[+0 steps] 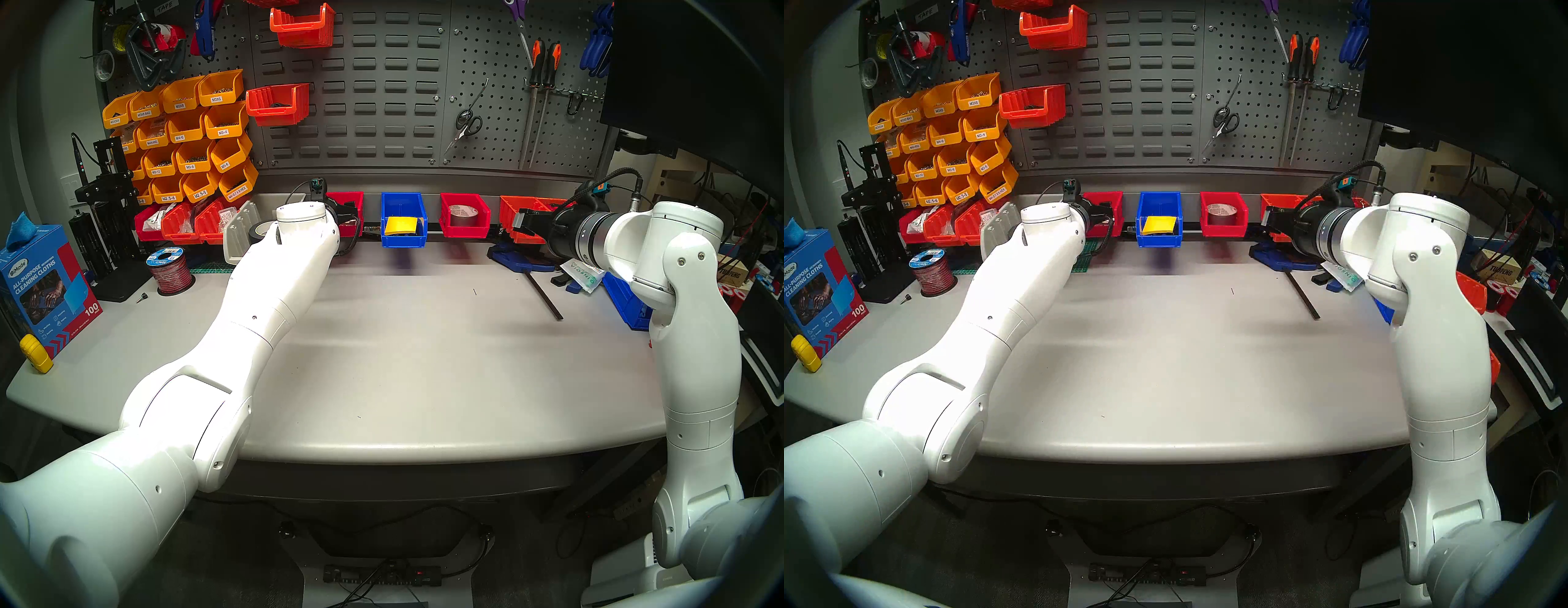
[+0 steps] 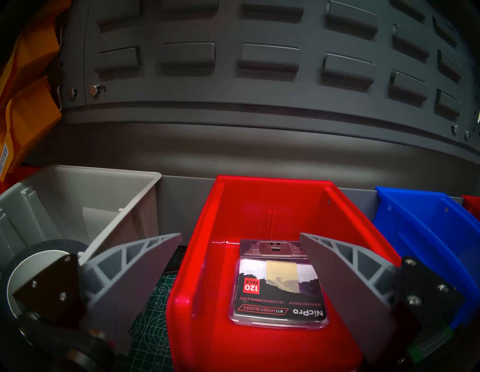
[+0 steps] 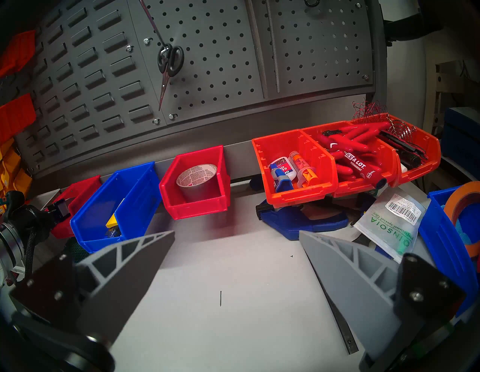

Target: Hang all the unorganized tool boxes onto the wall

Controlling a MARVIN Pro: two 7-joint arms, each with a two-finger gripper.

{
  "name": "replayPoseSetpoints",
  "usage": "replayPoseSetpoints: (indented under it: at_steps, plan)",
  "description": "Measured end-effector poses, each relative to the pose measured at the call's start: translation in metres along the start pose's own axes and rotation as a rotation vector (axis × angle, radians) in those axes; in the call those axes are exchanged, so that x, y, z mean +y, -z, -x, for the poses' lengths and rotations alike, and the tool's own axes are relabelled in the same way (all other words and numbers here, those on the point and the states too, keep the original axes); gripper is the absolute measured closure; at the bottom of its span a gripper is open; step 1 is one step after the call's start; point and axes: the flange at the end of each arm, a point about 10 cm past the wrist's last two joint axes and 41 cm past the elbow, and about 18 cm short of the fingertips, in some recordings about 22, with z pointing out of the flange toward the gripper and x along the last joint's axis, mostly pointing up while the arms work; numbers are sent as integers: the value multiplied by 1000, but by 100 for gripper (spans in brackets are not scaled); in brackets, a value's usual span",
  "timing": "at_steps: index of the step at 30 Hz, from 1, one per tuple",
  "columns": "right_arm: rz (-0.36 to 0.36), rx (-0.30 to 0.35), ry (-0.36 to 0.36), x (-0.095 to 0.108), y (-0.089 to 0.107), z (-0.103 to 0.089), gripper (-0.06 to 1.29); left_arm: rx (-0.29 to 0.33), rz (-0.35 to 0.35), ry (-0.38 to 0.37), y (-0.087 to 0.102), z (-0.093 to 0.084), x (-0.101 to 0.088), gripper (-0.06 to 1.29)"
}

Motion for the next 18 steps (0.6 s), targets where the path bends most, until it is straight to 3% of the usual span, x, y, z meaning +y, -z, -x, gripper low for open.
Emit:
replayPoseSetpoints:
  at_steps: [8, 18]
  plan:
    - [7, 2, 6, 1, 0, 0, -2, 54, 24, 44, 8, -20, 9, 2]
    - [19, 5, 14, 3, 0, -1, -2, 184, 46, 110, 37, -66, 27, 2]
